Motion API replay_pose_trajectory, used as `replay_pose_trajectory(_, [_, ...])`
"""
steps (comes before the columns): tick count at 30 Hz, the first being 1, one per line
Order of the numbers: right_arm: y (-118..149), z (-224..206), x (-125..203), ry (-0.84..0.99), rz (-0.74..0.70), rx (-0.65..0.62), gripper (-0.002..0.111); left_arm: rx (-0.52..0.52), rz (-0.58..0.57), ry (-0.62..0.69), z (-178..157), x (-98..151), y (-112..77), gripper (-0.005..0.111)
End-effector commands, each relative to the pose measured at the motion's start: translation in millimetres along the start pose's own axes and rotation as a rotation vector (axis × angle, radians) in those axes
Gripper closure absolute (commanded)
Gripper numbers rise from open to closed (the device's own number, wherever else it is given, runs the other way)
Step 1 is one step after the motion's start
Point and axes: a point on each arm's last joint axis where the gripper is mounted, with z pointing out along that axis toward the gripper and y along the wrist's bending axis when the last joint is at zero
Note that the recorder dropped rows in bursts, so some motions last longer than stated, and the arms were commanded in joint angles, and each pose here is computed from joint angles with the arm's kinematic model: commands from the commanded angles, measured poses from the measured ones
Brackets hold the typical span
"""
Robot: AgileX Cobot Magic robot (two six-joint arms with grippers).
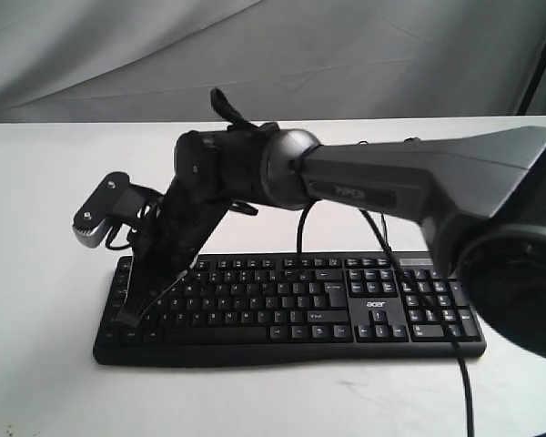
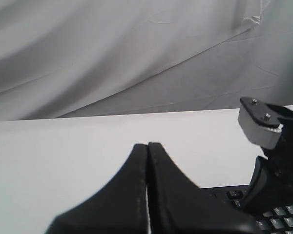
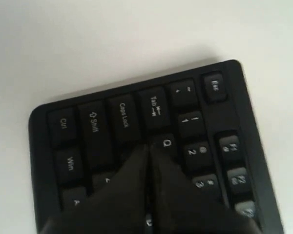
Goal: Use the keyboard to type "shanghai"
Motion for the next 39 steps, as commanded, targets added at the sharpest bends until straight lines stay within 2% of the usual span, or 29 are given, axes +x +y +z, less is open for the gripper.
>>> replay_pose_trajectory(1, [-3, -42, -6, 0.024, -0.010, 0.071, 0.108, 0.007, -0.004, -0.006, 0, 0, -0.4, 0.107])
replay_pose_trajectory(6, [-12, -59, 28, 0.016, 0.079, 0.108, 0.108, 0.007, -0.004, -0.006, 0, 0, -0.4, 0.107])
replay_pose_trajectory(11, [-17, -58, 76, -0.013, 0.203, 0.140, 0.108, 0.007, -0.004, -0.006, 0, 0, -0.4, 0.107])
replay_pose_trajectory(13, [-16, -56, 84, -0.022, 0.213, 0.144, 0.108, 0.007, -0.004, -0.006, 0, 0, -0.4, 0.107])
replay_pose_trajectory(25, [-28, -55, 97, -0.022, 0.257, 0.164, 0.108, 0.007, -0.004, -0.006, 0, 0, -0.4, 0.107])
replay_pose_trajectory(39, [-28, -38, 106, 0.016, 0.273, 0.141, 0.108, 0.007, -0.004, -0.006, 0, 0, -0.4, 0.107])
